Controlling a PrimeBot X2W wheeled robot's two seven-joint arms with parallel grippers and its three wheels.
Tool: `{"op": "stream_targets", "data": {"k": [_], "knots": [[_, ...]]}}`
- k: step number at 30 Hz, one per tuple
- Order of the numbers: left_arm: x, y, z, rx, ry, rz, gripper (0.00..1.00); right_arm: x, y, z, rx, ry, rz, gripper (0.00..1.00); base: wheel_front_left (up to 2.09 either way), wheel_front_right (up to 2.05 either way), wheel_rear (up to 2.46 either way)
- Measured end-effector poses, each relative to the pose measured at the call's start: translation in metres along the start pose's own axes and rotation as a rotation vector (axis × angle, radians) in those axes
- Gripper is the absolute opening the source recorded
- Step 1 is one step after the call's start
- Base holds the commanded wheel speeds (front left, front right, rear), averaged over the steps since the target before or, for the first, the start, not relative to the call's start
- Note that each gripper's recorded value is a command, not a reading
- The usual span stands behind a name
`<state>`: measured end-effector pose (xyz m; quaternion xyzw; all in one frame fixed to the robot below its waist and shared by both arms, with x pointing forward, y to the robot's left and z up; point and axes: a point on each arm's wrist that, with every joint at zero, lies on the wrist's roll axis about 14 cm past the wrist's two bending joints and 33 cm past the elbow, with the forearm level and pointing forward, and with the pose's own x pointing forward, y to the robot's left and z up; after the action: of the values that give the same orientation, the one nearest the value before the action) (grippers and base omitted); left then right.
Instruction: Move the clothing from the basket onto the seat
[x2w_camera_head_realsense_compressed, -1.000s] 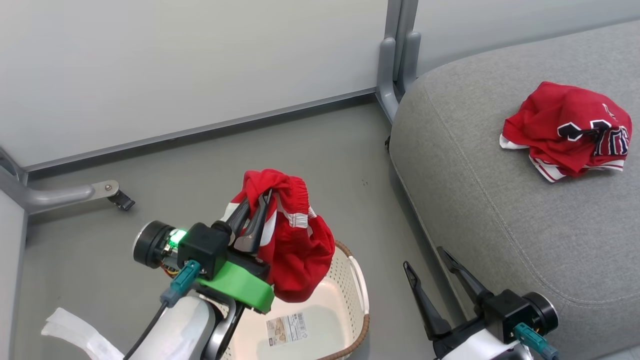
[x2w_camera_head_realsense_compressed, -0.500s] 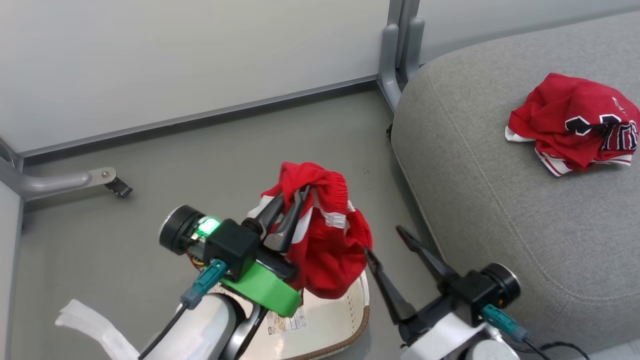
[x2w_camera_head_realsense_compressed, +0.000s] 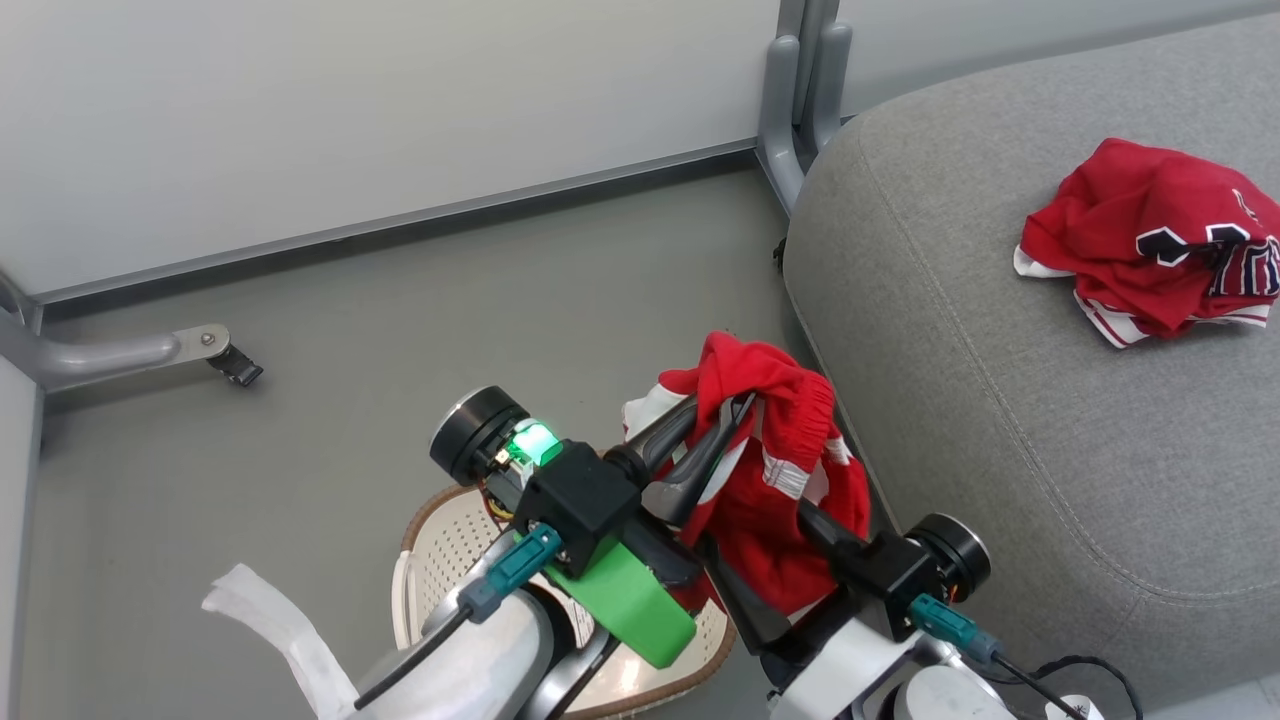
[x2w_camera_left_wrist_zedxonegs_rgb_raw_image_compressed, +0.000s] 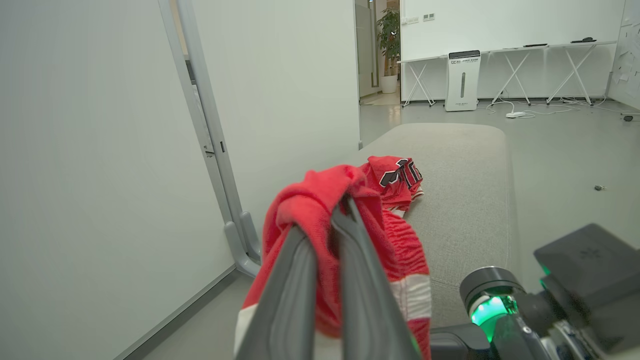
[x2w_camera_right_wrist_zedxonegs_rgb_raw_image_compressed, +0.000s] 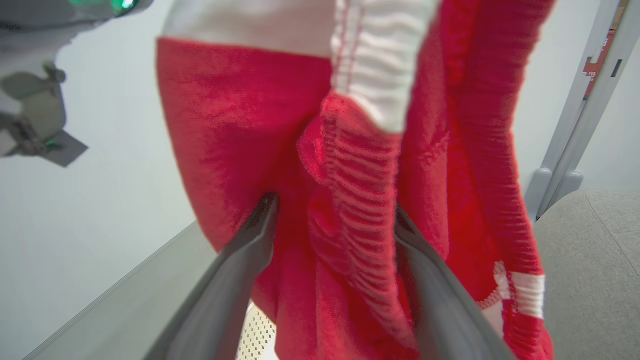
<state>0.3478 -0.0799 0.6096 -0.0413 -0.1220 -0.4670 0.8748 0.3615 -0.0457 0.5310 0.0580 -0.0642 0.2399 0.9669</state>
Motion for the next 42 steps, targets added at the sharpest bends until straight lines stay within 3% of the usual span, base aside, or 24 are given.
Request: {"op": "stream_targets", "data": {"k": [1,2,3,4,13,14,15,16,17,42], "knots": [[0.000,-0.002,0.000,-0.001,0.002,-0.005,0.00,0.000,0.000,-0.001,-0.002,0.004,0.002,0.98,0.00,0.00,0.00],[0.000,-0.003,0.000,-0.009,0.003,-0.010,0.00,-0.001,0.001,-0.003,-0.004,0.010,0.008,0.41,0.00,0.00,0.00],[0.001,-0.004,0.000,-0.011,0.004,-0.012,0.00,-0.002,0.003,-0.004,-0.006,0.014,0.014,0.12,0.00,0.00,0.00],[0.001,-0.005,-0.001,-0.015,0.008,-0.015,0.00,-0.002,0.004,-0.005,-0.007,0.018,0.018,0.00,0.00,0.00,0.00],[-0.001,-0.006,-0.005,-0.025,0.026,-0.008,0.00,-0.006,0.004,-0.005,-0.002,0.022,0.021,0.00,0.00,0.00,0.00],[-0.002,-0.006,-0.005,-0.025,0.023,-0.006,0.07,-0.007,0.004,-0.005,-0.002,0.022,0.020,0.00,0.00,0.00,0.00],[-0.002,-0.006,-0.005,-0.025,0.023,-0.007,0.40,-0.008,0.004,-0.006,-0.002,0.022,0.020,0.00,0.00,0.00,0.00],[-0.002,-0.007,-0.006,-0.027,0.024,-0.006,0.88,-0.009,0.004,-0.006,-0.002,0.024,0.020,0.00,0.00,0.00,0.00],[-0.003,-0.007,-0.006,-0.031,0.025,-0.002,1.00,-0.009,0.004,-0.006,-0.002,0.024,0.019,0.00,0.00,0.00,0.00],[-0.007,-0.002,-0.017,-0.045,0.057,0.025,1.00,-0.015,-0.016,0.007,-0.025,-0.014,-0.053,0.00,0.00,0.00,0.00]]}}
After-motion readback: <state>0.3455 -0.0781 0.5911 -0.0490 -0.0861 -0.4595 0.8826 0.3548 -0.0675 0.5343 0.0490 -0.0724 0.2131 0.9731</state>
